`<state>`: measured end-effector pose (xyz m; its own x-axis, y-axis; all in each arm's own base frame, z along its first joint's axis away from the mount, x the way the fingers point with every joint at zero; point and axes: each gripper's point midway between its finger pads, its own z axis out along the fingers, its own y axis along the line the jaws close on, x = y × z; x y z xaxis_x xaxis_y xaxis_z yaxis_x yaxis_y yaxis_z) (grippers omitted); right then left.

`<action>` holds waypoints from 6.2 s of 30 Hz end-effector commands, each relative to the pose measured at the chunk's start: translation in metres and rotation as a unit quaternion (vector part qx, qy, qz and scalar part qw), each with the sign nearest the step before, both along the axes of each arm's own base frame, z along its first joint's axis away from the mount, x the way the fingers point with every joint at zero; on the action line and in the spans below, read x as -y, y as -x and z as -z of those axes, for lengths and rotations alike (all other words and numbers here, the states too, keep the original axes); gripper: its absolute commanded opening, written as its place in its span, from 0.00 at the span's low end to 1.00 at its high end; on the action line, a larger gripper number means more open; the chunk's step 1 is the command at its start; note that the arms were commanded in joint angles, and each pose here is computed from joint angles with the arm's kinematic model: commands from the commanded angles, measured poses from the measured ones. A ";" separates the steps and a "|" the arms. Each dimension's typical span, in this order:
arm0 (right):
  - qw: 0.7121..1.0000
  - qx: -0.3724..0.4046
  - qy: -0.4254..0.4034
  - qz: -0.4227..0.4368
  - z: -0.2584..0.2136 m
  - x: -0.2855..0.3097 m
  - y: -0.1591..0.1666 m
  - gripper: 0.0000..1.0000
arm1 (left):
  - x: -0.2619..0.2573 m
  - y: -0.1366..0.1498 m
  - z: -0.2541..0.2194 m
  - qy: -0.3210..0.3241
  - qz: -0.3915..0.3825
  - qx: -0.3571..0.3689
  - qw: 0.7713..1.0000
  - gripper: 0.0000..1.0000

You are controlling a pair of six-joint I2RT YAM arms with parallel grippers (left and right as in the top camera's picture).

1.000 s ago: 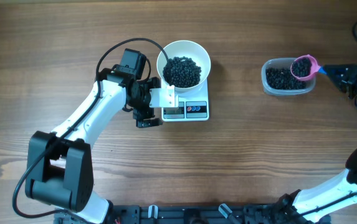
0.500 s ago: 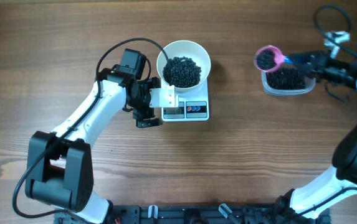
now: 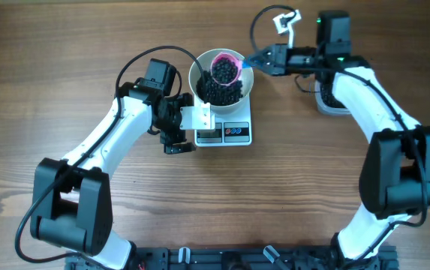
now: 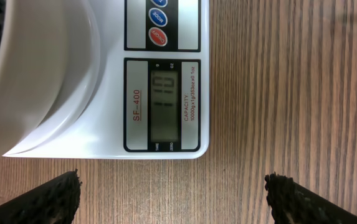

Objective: Scoop item into bowl and weigh 150g on scale

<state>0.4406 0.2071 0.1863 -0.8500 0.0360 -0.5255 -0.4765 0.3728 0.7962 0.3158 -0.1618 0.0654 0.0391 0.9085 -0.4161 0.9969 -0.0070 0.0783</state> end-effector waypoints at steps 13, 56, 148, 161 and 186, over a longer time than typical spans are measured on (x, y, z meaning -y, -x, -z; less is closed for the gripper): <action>0.885 0.314 0.343 0.013 -0.033 0.000 0.010 0.04 | 0.001 0.004 0.005 0.006 0.009 -0.008 1.000 1.00; 0.820 -0.084 0.468 0.318 0.076 0.304 0.040 0.04 | 0.001 0.004 0.005 0.006 0.009 -0.008 1.000 1.00; 0.810 -0.037 0.527 0.255 0.025 0.268 0.027 0.04 | 0.001 0.004 0.005 0.006 0.009 -0.008 1.000 1.00; 0.657 0.087 0.744 0.083 0.009 0.250 0.026 0.04 | 0.001 0.004 0.005 0.006 0.009 -0.008 1.000 1.00; 0.908 0.236 0.344 -0.037 -0.007 -0.025 -0.038 0.04 | 0.001 0.004 0.005 0.006 0.009 -0.008 1.000 1.00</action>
<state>0.4774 0.2187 0.2079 -0.4967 -0.4904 -0.7161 -0.7362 0.6751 0.0483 0.3157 -0.1618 0.0654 0.0389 0.9085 -0.4160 0.9969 -0.0071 0.0779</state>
